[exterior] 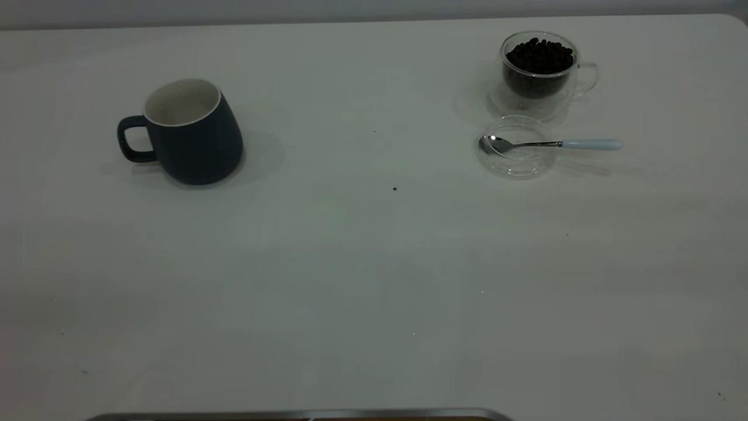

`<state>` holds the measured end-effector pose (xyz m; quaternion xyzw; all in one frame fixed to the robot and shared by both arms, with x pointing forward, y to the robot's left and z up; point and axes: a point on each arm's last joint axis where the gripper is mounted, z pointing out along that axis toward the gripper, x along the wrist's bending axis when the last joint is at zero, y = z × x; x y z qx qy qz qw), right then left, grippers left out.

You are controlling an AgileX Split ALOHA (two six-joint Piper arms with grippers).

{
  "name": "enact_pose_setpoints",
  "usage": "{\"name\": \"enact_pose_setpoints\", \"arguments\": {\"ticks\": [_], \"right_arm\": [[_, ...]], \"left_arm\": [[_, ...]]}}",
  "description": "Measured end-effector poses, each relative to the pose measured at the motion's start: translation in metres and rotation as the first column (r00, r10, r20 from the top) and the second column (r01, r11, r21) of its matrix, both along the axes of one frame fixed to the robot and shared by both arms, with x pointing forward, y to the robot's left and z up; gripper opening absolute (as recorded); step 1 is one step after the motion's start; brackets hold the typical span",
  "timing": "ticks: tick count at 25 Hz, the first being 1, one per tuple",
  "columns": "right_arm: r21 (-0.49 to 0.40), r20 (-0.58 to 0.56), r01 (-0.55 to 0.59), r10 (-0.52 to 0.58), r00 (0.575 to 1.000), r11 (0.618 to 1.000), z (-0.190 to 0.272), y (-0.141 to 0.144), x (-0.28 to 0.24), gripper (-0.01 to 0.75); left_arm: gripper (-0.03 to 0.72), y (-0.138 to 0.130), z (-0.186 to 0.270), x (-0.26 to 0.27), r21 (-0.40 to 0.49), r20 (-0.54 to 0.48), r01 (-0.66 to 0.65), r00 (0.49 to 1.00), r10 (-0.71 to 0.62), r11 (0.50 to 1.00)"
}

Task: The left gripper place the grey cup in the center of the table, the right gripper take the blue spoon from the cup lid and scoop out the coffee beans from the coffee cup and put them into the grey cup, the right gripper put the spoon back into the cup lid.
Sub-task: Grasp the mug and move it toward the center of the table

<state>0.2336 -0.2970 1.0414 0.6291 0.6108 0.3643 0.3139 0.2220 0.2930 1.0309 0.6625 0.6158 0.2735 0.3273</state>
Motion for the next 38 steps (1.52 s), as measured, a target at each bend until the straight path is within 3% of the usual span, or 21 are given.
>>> {"name": "enact_pose_setpoints", "arguments": {"ticks": [38], "right_arm": [[0.000,0.000,0.000,0.000,1.000,1.000,0.0000,0.0000,0.0000,0.436]], "left_arm": [[0.451,-0.0014,0.0003,0.0001,-0.012,0.003,0.010,1.000,-0.010,1.000]]}}
